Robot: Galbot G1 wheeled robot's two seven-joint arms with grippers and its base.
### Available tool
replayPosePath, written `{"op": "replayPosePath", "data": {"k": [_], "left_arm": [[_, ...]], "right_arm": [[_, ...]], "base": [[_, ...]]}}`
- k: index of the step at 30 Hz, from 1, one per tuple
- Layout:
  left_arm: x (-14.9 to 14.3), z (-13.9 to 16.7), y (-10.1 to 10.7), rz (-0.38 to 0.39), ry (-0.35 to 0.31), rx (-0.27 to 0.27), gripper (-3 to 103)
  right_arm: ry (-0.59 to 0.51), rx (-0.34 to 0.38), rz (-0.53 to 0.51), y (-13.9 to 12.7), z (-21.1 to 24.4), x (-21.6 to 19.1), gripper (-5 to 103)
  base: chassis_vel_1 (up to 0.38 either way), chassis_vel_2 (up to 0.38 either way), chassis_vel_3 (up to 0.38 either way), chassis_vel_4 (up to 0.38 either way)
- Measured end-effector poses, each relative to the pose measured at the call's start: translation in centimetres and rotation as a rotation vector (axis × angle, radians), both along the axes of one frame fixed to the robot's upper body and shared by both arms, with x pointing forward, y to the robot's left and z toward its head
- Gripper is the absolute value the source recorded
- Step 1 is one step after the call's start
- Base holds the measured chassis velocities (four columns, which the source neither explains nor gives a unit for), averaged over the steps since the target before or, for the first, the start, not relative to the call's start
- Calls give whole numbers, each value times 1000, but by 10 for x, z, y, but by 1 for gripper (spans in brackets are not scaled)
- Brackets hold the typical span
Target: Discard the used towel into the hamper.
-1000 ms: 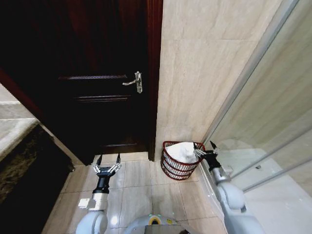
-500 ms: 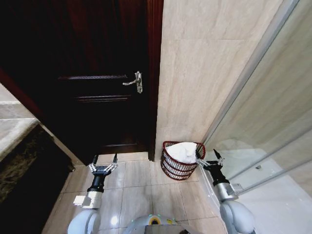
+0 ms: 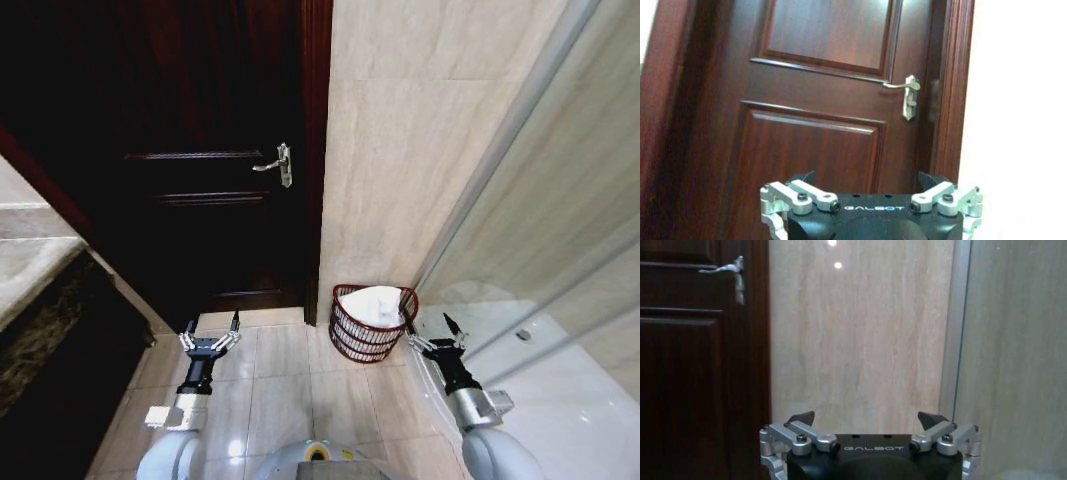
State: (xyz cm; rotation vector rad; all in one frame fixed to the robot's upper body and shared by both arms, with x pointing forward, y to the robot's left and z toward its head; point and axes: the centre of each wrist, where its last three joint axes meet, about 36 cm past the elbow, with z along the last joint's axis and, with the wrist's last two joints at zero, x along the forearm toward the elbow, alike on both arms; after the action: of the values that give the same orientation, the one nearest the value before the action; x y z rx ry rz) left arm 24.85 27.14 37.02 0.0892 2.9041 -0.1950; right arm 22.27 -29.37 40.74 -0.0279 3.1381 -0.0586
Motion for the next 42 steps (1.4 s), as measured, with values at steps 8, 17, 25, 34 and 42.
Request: {"op": "replayPosePath", "data": {"k": [8, 17, 25, 34, 42], "left_arm": [[5, -3, 4, 6, -14, -13, 100], [4, -2, 1, 2, -13, -20, 100], [3, -5, -7, -21, 7, -23, 100], [0, -8, -11, -32, 6, -12, 100], [3, -13, -13, -4, -37, -15, 100]], "right_arm": [[9, 13, 10, 8, -8, 1, 100], [17, 22, 28, 9, -18, 2, 100], [12, 16, 21, -4, -21, -2, 100], [-4, 17, 20, -12, -23, -3, 100], [-13, 23, 25, -10, -22, 2, 100]], "base": [[218, -225, -211, 219], [157, -151, -167, 155], [150, -142, -140, 146], [31, 9, 12, 28], [19, 61, 50, 23]]}}
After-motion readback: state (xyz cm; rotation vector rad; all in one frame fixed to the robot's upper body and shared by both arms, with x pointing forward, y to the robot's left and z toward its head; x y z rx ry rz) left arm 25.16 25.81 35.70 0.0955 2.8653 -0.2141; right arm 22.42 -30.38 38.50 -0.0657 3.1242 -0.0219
